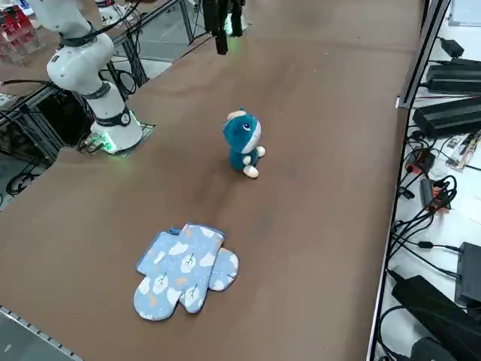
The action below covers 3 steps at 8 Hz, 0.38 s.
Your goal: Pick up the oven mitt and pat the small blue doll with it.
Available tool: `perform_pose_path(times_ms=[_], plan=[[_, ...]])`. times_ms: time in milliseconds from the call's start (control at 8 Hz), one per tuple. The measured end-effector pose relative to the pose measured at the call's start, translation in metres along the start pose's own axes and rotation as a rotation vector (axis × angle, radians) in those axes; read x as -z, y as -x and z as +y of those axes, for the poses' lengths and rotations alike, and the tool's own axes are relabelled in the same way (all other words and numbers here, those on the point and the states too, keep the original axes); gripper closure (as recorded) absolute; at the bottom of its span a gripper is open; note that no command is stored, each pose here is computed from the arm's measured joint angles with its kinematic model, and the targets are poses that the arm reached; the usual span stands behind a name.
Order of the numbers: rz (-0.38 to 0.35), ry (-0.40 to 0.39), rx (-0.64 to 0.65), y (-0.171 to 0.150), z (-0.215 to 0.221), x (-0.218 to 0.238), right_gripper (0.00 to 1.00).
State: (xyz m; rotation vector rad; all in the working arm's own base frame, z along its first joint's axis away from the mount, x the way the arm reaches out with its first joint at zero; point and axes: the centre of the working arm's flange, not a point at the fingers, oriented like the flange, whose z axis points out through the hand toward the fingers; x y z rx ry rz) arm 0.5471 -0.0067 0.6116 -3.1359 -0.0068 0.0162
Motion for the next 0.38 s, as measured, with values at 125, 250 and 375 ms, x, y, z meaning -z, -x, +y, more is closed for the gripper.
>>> perform_pose_path(times_ms=[125,250,375], plan=[[0.007,-0.009,0.000,0.0005,-0.0006,0.0024,0.00],[0.017,-0.011,0.002,0.0007,-0.0019,0.0057,0.00],[0.022,-0.011,0.002,0.0008,-0.0017,0.0083,0.00]])
